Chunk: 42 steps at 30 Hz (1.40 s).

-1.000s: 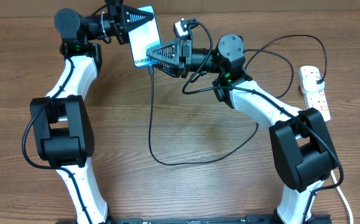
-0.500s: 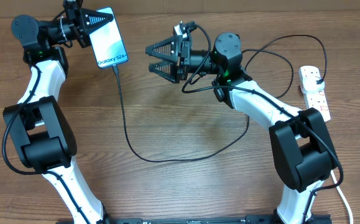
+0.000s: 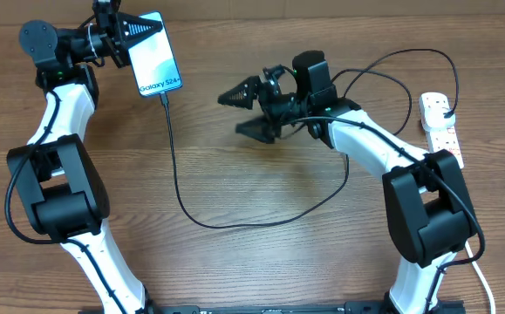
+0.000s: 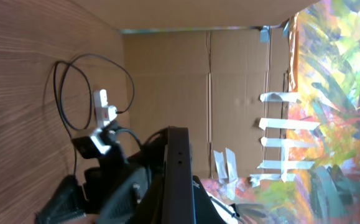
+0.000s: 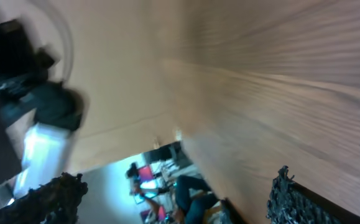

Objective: Plug charger to phone and switch on socket
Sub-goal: 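Open the right gripper and pull it back from the plugged phone, then lower the phone with the left gripper onto the table center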

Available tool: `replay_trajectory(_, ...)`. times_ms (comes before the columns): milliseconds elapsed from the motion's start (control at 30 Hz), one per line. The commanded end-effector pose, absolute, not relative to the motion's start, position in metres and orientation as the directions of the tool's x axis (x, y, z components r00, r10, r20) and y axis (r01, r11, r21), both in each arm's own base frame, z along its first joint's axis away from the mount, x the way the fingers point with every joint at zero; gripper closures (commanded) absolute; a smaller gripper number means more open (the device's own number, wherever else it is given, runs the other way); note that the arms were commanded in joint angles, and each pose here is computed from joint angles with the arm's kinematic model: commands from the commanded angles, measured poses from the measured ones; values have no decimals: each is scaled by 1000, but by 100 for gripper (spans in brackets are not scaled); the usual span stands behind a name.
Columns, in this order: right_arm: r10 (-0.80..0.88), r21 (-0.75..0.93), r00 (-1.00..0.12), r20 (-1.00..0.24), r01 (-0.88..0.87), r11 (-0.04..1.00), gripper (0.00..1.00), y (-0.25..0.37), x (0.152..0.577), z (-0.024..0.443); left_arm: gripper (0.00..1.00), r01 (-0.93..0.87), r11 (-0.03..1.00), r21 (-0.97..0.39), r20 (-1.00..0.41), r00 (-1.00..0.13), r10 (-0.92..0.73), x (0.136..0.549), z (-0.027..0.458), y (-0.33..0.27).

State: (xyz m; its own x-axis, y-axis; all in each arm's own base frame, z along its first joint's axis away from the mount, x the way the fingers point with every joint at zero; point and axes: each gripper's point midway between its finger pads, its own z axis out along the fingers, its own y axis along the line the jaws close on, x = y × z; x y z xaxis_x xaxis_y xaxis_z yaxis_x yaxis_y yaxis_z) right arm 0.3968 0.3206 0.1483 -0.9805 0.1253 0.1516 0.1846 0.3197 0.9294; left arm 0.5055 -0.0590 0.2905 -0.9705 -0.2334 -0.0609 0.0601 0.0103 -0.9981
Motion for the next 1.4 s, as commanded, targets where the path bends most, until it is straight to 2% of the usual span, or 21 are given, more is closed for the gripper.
replay_trajectory(0, 227, 878, -972, 61, 160, 452, 3, 289, 415, 121, 95, 104, 25, -994, -107, -976, -190, 500, 298, -74)
replay_trajectory(133, 309, 794, -951, 12, 197, 575, 3, 251, 420, 105, 96, 167, 34, -985, -170, -971, -170, 498, 298, -83)
replay_trajectory(500, 464, 602, -872, -153, 290, 744, 3, 163, 418, 128, 95, 293, 29, -956, -294, -953, -77, 489, 297, -128)
replay_trajectory(700, 502, 536, -839, -208, 332, 776, 3, 137, 407, 146, 96, 320, 3, -948, -320, -948, 2, 482, 285, -168)
replay_trajectory(867, 490, 541, -835, -249, 299, 786, 3, 134, 401, 165, 96, 276, -14, -961, -276, -960, 47, 479, 266, -199)
replay_trajectory(967, 487, 545, -834, -260, 289, 787, 3, 134, 398, 173, 96, 208, 4, -978, -208, -978, 7, 486, 250, -211)
replay_trajectory(1100, 468, 546, -842, -266, 268, 793, 2, 134, 393, 178, 96, 42, 57, -997, -48, -993, -108, 503, 229, -215)
replay_trajectory(1300, 454, 534, -852, -260, 265, 803, 2, 134, 389, 175, 96, 150, 95, -984, -163, -976, -146, 511, 224, -214)
replay_trajectory(1367, 450, 533, -853, -262, 261, 805, 2, 134, 389, 175, 96, 133, 116, -984, -151, -976, -156, 511, 216, -214)
